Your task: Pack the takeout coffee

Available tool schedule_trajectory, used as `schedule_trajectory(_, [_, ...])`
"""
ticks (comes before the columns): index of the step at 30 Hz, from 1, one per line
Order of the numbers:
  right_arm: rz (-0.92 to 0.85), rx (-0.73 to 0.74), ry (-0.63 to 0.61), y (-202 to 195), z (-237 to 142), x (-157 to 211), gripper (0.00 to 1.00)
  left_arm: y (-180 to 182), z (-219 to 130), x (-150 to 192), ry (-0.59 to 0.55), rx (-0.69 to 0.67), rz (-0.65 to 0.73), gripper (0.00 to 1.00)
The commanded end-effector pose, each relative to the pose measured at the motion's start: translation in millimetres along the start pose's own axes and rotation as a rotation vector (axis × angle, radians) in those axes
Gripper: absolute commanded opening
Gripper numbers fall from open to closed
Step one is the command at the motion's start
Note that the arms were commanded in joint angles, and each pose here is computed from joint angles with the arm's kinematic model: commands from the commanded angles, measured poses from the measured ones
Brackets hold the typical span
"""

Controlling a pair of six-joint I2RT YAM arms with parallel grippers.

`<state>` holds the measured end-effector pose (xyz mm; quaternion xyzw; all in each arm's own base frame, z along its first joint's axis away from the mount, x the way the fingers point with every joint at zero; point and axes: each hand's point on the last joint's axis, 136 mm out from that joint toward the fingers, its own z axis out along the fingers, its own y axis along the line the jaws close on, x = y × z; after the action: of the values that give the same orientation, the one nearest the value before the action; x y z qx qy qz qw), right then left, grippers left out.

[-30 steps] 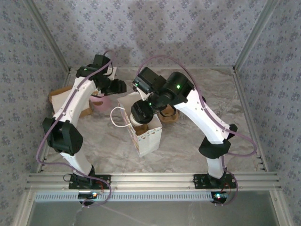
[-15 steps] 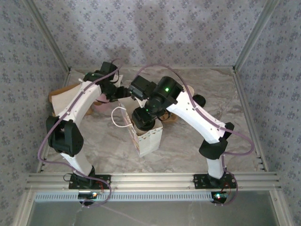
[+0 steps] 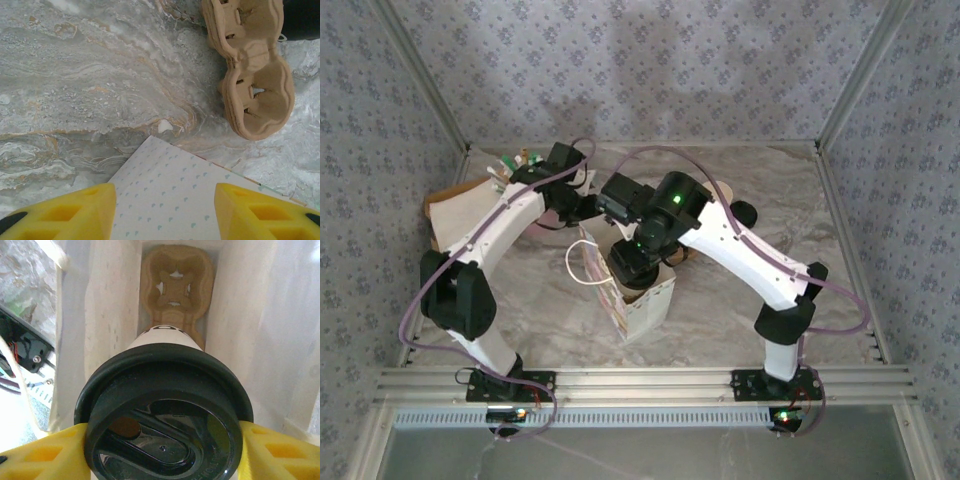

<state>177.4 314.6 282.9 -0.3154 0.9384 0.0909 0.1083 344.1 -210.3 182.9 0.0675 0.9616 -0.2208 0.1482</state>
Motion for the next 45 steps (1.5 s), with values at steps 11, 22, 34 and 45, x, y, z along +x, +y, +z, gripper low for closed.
schedule_trajectory(11, [-0.018,0.096,0.225,-15,5,52,0.65,17,-59,-11,-0.194,0.039,-0.085,0.58])
schedule_trajectory(22, [-0.032,0.088,0.249,-8,14,50,0.64,23,-135,6,-0.368,0.066,-0.123,0.78])
schedule_trajectory(34, [-0.042,0.093,0.276,-7,23,48,0.64,25,-199,57,-0.535,0.024,-0.106,0.99])
schedule_trajectory(45, [-0.043,0.104,0.302,-11,30,49,0.64,11,-232,109,-0.609,0.086,-0.058,0.99])
